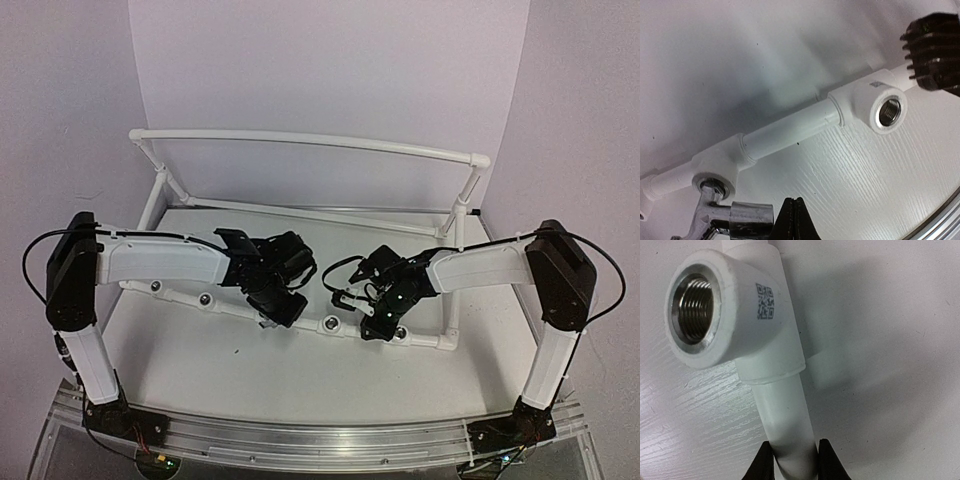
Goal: Install the water faucets
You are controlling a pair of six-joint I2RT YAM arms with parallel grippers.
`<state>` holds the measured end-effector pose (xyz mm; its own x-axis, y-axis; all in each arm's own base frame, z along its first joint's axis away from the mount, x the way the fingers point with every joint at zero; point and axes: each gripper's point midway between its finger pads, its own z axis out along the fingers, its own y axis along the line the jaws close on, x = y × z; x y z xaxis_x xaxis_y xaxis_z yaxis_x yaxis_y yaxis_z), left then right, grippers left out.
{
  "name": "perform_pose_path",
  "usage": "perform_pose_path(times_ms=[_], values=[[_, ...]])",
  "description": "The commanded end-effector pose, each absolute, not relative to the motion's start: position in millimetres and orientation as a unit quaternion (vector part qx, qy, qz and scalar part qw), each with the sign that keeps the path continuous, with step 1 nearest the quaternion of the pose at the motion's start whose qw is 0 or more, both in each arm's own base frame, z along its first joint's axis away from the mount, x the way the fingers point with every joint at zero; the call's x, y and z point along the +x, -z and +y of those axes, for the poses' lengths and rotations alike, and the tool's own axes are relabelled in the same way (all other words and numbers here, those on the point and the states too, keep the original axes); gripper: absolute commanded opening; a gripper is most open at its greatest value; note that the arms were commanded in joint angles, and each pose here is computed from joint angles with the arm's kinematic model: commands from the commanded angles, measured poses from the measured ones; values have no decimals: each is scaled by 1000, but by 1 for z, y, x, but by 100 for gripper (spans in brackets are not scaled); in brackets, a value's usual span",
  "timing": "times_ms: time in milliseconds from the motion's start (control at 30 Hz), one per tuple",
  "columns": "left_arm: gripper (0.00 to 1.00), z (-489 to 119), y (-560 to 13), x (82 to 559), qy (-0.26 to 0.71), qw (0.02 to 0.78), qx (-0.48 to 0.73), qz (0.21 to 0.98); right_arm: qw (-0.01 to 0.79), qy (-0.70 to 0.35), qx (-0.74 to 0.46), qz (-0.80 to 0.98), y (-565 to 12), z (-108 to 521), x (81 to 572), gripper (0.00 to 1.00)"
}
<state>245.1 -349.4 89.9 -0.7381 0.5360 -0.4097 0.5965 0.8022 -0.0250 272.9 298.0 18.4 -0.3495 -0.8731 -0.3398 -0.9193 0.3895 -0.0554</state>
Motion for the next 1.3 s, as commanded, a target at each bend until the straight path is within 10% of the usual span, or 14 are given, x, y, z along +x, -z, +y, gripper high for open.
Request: perform_pose_path(times_ms=[0, 467, 800, 1267], values=[[1, -323, -101, 239, 40, 190, 280, 940, 110, -37, -496, 861, 10, 267, 273, 8], [2, -252, -89, 238, -99, 187, 189, 959, 110, -35, -496, 861, 10, 266, 275, 8], [2, -319, -132, 233, 42, 243, 237, 940, 109, -36, -495, 861, 10, 266, 275, 7], [3, -302, -84, 243, -32, 220, 215, 951, 110, -31, -493, 863, 10, 263, 276, 7]])
